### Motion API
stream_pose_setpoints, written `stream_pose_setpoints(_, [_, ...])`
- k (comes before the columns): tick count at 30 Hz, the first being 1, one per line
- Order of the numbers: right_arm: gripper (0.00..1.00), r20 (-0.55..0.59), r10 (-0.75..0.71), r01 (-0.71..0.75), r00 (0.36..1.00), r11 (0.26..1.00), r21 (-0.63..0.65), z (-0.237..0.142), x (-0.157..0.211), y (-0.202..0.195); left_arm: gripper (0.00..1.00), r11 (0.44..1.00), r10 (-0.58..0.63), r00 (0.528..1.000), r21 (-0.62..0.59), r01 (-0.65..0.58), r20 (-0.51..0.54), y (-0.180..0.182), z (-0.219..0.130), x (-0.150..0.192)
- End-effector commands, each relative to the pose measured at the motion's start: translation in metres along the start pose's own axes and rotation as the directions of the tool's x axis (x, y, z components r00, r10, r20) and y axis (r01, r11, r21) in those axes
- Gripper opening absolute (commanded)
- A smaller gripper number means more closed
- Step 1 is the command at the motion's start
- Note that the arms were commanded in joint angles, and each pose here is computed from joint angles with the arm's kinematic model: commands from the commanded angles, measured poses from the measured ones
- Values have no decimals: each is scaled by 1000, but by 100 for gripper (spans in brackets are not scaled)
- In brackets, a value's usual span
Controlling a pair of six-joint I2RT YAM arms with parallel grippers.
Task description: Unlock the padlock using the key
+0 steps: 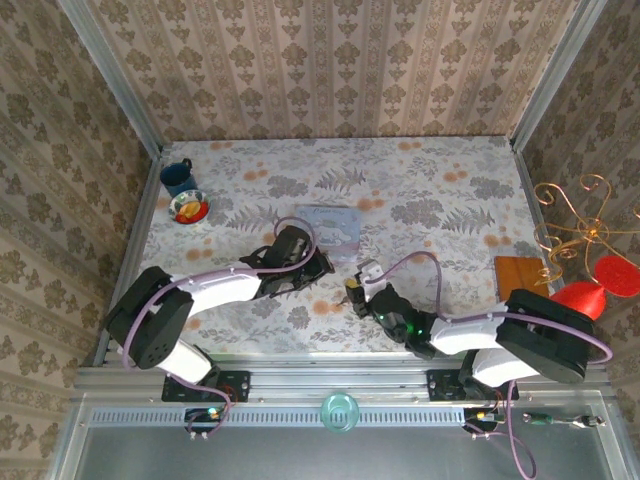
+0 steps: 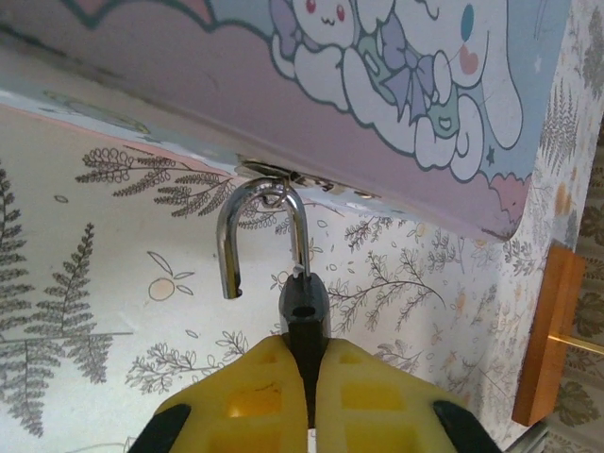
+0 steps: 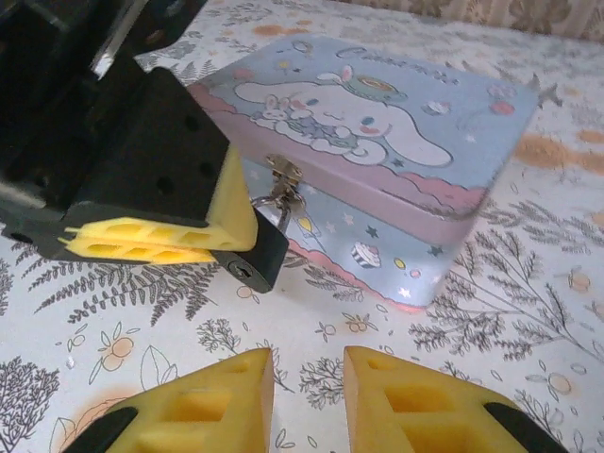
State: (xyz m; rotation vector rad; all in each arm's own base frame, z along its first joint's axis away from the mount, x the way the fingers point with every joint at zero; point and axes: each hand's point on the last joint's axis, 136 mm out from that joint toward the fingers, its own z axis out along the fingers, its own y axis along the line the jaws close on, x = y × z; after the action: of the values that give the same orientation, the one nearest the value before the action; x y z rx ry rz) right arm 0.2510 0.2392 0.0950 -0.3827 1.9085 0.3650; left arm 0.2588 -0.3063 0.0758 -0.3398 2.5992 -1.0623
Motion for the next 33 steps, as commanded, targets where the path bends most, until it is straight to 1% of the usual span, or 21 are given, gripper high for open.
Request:
stream_pose_setpoints(1, [29,-89,75,-75,993,997,11,-3,17,-8,10,999,44,999,15,-44,25,1,4,-7])
stream_pose_setpoints(4, [29,-110,116,-113,987,993,31,-4,18,-14,16,998,60,998,5,-61,26,3,2,-7])
stream_pose_setpoints(7, [29,-139,186,-179,973,982,61,-4,23,-26,29,994,105,994,-30,-105,15,6,-2,-6])
stream_pose_setpoints(10, [30,-177,221,-205,959,973,104,-6,27,-36,41,987,144,989,-70,-143,13,14,-8,-5])
stream_pose_setpoints(13, [32,-195,238,-216,951,968,126,-8,27,-43,48,977,189,982,-99,-186,20,20,-17,-7])
stream_pose_setpoints(15, [32,-193,253,-233,948,965,121,-10,26,-44,50,965,236,971,-121,-232,21,22,-25,-10])
stream_pose_setpoints(19, [35,-190,288,-270,939,956,115,-12,20,-45,56,932,331,942,-177,-316,57,28,-50,-23])
stream_pose_setpoints(23, [37,-197,328,-314,924,944,102,-11,15,-41,59,911,391,915,-188,-368,100,31,-74,-40])
stream_pose_setpoints(24, [41,-196,344,-331,918,939,94,-9,13,-39,61,903,408,906,-196,-382,116,32,-80,-46])
stream_pose_setpoints(26, [41,-198,371,-363,907,929,76,-4,10,-33,64,892,434,890,-202,-403,141,30,-91,-58])
stream_pose_setpoints(29, [41,-209,402,-402,891,914,45,10,6,-22,68,875,474,868,-192,-444,151,24,-95,-75])
stream_pose_setpoints(33, [42,-268,434,-450,860,893,4,36,3,-2,70,855,503,859,-200,-479,93,19,-82,-97])
